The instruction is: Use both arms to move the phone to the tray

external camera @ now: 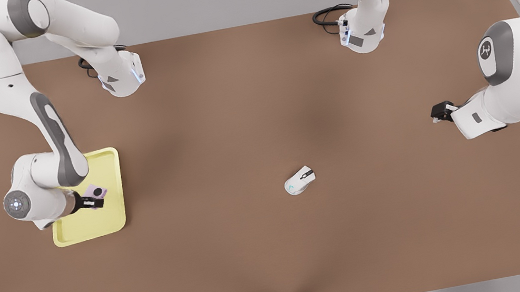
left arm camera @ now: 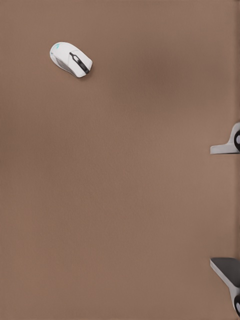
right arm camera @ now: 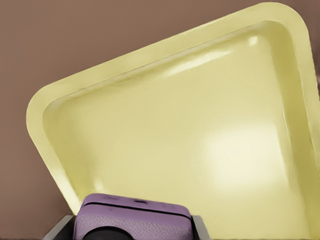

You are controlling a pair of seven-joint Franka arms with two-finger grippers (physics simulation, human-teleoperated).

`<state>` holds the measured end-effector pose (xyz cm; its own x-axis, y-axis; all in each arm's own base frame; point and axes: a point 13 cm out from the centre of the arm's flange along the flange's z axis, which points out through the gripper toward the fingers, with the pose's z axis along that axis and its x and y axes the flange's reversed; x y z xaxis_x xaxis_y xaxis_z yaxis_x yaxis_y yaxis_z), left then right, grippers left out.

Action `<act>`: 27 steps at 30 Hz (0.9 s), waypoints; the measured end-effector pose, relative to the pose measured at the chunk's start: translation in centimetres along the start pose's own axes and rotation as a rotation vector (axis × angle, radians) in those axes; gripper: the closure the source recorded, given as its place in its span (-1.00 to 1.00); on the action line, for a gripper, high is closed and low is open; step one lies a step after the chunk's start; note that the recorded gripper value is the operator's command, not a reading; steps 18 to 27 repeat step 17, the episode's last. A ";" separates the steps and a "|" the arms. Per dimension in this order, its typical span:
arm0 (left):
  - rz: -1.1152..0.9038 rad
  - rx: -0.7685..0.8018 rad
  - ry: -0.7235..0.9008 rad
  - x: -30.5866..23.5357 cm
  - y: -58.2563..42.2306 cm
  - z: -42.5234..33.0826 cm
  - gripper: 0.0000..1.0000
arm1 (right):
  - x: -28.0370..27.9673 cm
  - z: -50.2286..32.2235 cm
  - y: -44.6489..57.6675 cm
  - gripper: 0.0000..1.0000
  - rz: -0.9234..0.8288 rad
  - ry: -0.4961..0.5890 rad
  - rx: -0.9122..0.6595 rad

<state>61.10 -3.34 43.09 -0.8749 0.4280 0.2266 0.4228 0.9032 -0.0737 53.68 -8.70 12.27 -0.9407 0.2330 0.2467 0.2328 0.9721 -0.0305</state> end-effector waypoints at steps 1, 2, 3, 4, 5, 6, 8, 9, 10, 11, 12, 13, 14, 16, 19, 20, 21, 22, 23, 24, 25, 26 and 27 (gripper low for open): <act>0.000 0.000 0.000 0.0 0.0 0.0 -1.00 | 0.3 0.2 -0.6 -1.00 -0.025 0.011 0.001; 0.000 0.000 0.000 0.0 0.0 0.0 -1.00 | 0.3 0.1 -0.8 -1.00 -0.055 0.013 0.002; 0.000 0.000 -0.001 0.0 0.0 -0.1 -1.00 | -0.4 -1.0 -0.7 -1.00 -0.086 -0.003 0.003; -0.001 0.000 0.000 0.1 0.0 -0.1 -1.00 | -1.9 -3.0 -0.5 -1.00 -0.115 -0.041 0.004; -0.003 0.000 0.000 0.1 0.0 -0.1 -1.00 | -3.0 -4.6 -0.3 -1.00 -0.142 -0.070 0.004; -0.006 -0.002 0.000 0.1 0.0 -0.2 -1.00 | -3.5 -5.6 -0.2 -1.00 -0.166 -0.085 0.006; -0.015 -0.006 0.006 0.2 0.2 0.0 -1.00 | -5.7 -10.0 1.5 -1.00 -0.227 -0.159 0.014; -0.018 -0.020 0.013 0.0 0.0 0.0 -1.00 | -7.0 -14.6 4.5 -1.00 -0.277 -0.224 0.024; -0.022 -0.033 0.013 -0.2 -0.4 -0.2 -1.00 | -7.4 -20.6 8.6 -1.00 -0.331 -0.298 0.032; -0.032 -0.043 0.003 -0.3 -0.7 -0.8 -1.00 | -5.8 -26.6 11.6 -1.00 -0.366 -0.360 0.036; -0.044 -0.049 -0.004 -0.4 -0.8 -1.1 -1.00 | -3.3 -31.1 12.9 -1.00 -0.381 -0.389 0.040; -0.057 -0.053 -0.008 -0.4 -0.8 -1.4 -1.00 | -1.4 -33.4 12.7 -1.00 -0.376 -0.388 0.042; -0.069 -0.055 -0.009 -0.3 -0.7 -1.5 -1.00 | -0.7 -33.5 11.9 -1.00 -0.359 -0.355 0.039; -0.093 -0.056 -0.007 -0.2 -0.7 -1.6 -1.00 | -0.3 -32.4 9.5 -1.00 -0.315 -0.270 0.032; -0.104 -0.057 -0.006 -0.2 -0.7 -1.6 -1.00 | 0.6 -32.1 8.7 -1.00 -0.302 -0.233 0.034; -0.104 -0.057 -0.006 -0.2 -0.7 -1.6 -1.00 | 0.6 -32.1 8.7 -1.00 -0.302 -0.233 0.034; -0.104 -0.057 -0.006 -0.2 -0.7 -1.6 -1.00 | 0.6 -32.1 8.7 -1.00 -0.302 -0.233 0.034; -0.104 -0.057 -0.006 -0.2 -0.7 -1.6 -1.00 | 0.6 -32.1 8.7 -1.00 -0.302 -0.233 0.034; -0.104 -0.057 -0.006 -0.2 -0.7 -1.6 -1.00 | 0.6 -32.1 8.7 -1.00 -0.302 -0.233 0.034; -0.104 -0.057 -0.006 -0.2 -0.7 -1.6 -1.00 | 0.6 -32.1 8.7 -1.00 -0.302 -0.233 0.034; -0.104 -0.057 -0.006 -0.2 -0.7 -1.6 -1.00 | 0.6 -32.1 8.7 -1.00 -0.302 -0.233 0.034; -0.104 -0.057 -0.006 -0.2 -0.7 -1.6 -1.00 | 0.6 -32.1 8.7 -1.00 -0.302 -0.233 0.034; -0.104 -0.057 -0.006 -0.2 -0.7 -1.6 -1.00 | 0.6 -32.1 8.7 -1.00 -0.302 -0.233 0.034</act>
